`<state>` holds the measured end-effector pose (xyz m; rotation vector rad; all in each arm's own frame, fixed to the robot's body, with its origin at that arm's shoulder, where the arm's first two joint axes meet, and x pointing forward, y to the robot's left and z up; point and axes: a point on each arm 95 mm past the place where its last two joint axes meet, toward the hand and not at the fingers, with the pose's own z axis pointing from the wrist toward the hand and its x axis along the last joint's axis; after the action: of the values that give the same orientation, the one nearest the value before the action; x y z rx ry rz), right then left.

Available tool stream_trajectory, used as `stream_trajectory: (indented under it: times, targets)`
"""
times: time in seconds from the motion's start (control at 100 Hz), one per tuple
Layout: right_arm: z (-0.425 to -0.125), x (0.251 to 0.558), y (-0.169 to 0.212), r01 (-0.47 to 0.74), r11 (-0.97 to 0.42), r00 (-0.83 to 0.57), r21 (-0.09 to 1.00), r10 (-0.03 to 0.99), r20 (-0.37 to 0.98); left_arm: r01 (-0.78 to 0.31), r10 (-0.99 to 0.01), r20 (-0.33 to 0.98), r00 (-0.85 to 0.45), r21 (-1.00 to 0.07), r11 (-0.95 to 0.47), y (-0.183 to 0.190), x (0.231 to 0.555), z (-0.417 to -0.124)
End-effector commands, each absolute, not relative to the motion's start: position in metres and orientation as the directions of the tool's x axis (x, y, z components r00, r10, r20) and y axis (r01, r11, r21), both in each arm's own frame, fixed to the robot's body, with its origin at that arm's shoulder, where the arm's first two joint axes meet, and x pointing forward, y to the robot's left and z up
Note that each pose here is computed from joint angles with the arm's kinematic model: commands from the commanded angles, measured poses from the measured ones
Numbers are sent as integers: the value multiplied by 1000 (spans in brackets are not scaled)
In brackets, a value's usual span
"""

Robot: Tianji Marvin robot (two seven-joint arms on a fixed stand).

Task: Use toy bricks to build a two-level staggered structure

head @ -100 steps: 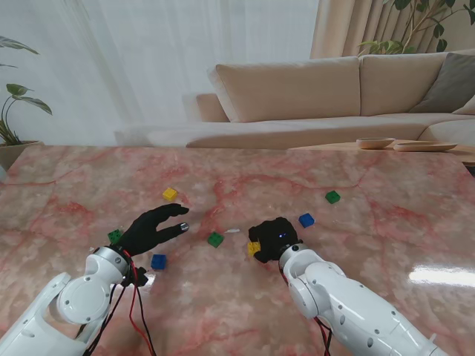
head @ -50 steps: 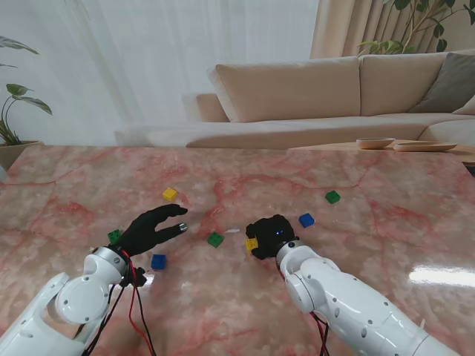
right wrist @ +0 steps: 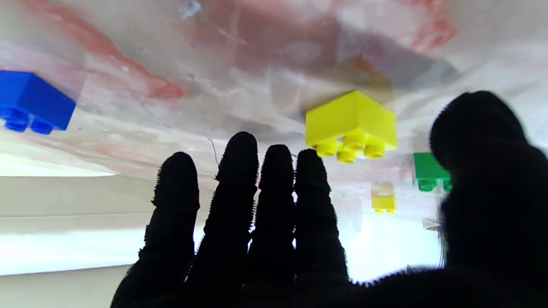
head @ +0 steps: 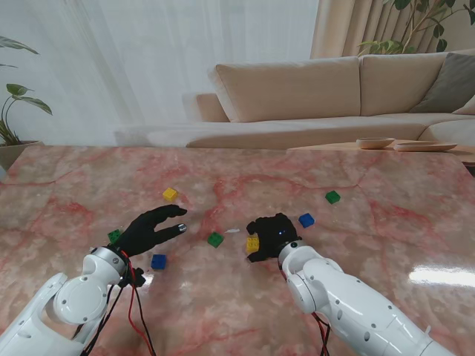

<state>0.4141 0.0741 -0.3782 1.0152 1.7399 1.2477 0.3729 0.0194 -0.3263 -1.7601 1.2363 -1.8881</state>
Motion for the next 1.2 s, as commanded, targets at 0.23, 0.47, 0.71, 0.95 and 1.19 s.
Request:
stream_trajectory:
  times: [0.23,0.47,0.71,0.95,1.19]
  targets:
    - [-347,385,62,131,159,-397,979,913,-95,-367,-729,641,-238,-755,-544,17,376,-321]
    - [-330,362,46,95,97,-377,991,925,-55,-379,-777,543,-319,-824,-421,7,389,-311]
    - [-331,351,35,101,53,-360,994,933,-13,-445,-806,405,-431,-873,-201,-11,407,-307]
    - [-333,349,32,91,47,-363,995,932,-10,-490,-805,316,-502,-871,-37,-35,425,-312]
    - [-333,345,25,86,26,-348,996,937,5,-483,-803,249,-541,-874,55,-49,441,-328]
